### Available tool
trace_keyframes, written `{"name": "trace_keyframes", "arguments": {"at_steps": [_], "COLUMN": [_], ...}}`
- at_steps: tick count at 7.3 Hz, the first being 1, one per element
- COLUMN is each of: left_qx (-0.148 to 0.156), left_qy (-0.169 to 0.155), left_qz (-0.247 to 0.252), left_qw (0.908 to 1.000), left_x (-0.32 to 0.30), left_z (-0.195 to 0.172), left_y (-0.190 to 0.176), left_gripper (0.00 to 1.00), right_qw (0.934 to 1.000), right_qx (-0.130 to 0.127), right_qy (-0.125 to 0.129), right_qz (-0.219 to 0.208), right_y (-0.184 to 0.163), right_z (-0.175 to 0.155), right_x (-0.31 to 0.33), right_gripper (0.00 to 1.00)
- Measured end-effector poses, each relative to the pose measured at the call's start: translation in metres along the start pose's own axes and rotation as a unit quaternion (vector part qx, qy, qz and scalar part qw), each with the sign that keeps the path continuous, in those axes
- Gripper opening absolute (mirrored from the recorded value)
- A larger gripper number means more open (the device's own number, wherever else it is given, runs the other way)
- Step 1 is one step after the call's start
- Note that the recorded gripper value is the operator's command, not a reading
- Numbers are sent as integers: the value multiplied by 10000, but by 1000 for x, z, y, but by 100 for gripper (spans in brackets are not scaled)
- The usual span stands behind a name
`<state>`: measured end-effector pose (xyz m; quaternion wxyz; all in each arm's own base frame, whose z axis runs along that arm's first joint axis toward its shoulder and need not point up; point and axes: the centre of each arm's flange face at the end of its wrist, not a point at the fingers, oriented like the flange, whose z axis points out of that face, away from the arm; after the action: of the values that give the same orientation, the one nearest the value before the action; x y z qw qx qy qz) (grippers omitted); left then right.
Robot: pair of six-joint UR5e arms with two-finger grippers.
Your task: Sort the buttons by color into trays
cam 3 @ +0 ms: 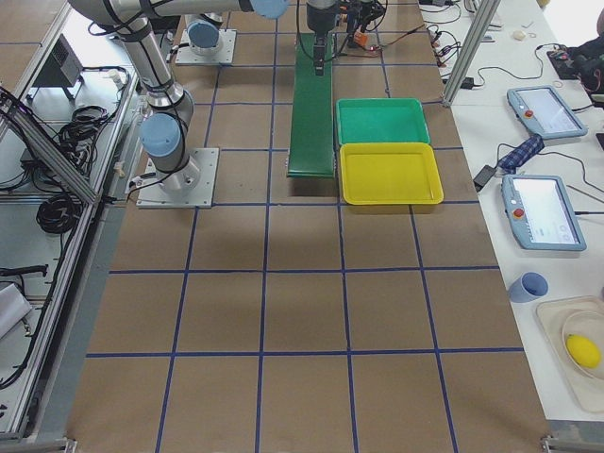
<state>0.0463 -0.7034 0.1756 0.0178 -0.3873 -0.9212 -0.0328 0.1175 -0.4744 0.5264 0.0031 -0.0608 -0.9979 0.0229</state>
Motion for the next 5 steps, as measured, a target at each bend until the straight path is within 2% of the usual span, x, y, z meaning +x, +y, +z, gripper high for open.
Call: {"name": "trace_keyframes", "arguments": {"at_steps": [3,5], "left_qx": [-16,-65], "left_qy": [-9,54], "left_qz": [98,585], "left_qw": [10000,9982], "left_x": [13,44], "left_z": [-25,-77], "left_y": [0,1], "left_gripper": [0,0], "right_qw": [9999,9997], "right_qx": [60,135], "right_qy": [-8,-16], "right_qz": [-89,-201], "right_y": [4,12], "right_z": [-6,-13], "right_x": [-1,-4], "right_gripper": [100,100]}}
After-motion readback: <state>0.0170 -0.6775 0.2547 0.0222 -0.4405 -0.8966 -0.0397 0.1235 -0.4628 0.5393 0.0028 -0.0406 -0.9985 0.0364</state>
